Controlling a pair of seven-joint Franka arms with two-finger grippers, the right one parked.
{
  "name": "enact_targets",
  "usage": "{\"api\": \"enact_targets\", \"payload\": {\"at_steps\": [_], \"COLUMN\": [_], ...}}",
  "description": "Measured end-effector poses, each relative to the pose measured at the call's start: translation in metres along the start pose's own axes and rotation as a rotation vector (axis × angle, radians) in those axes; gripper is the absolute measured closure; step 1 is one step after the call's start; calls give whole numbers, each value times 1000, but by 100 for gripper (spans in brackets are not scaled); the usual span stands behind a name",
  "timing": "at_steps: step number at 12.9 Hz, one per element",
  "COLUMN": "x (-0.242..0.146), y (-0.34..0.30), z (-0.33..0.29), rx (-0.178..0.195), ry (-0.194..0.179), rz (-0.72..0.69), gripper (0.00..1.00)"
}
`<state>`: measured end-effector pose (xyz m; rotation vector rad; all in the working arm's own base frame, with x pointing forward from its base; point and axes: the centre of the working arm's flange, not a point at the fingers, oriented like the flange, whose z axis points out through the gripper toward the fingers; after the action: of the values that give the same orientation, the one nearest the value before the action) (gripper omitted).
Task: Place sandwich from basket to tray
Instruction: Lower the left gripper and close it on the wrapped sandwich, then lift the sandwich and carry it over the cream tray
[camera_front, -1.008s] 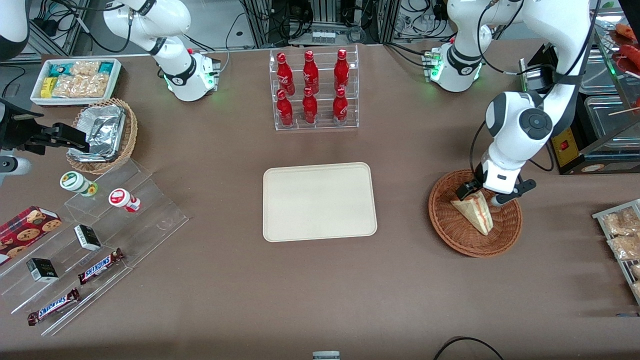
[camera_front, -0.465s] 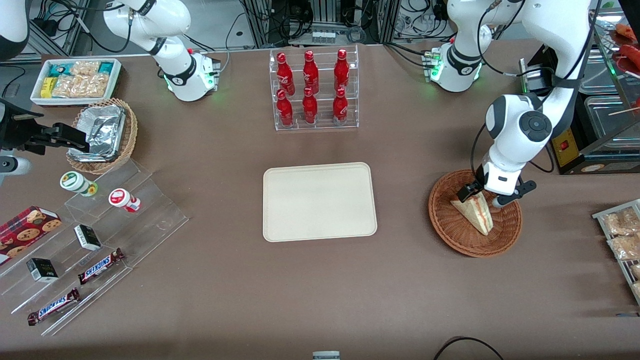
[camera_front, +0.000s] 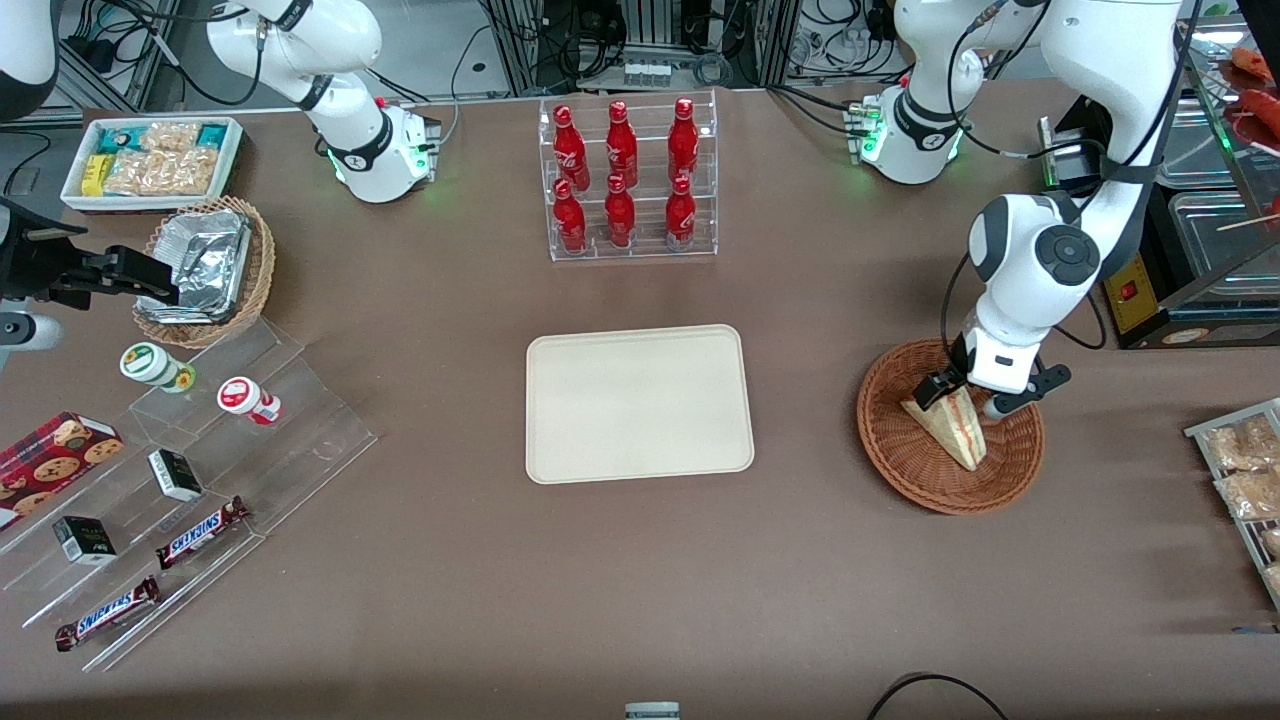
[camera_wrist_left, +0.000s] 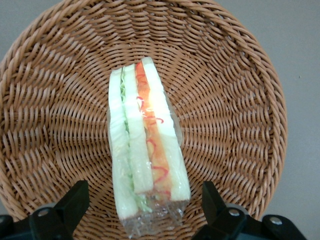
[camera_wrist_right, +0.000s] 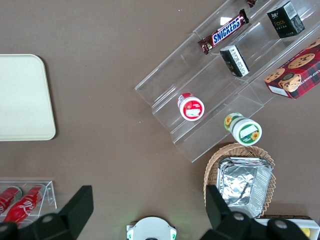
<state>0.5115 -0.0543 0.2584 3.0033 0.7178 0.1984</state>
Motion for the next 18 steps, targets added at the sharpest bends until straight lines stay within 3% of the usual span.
{"api": "enact_targets", "payload": {"at_steps": [5,6,9,11,15,16,18], "x": [6,7,13,19,31,37,52], "y": [-5,-4,0,5,14,18,32], "z": [-1,0,-1,-1,-18,-30,-69], "rx": [0,-1,-7,-12,-23,-9,58], "ry": [8,9,18,25,43,25,-33], "rz": [-13,-13,-12,-11,-8,-4,30], "gripper": [1,7,47,65,78,81,86]}}
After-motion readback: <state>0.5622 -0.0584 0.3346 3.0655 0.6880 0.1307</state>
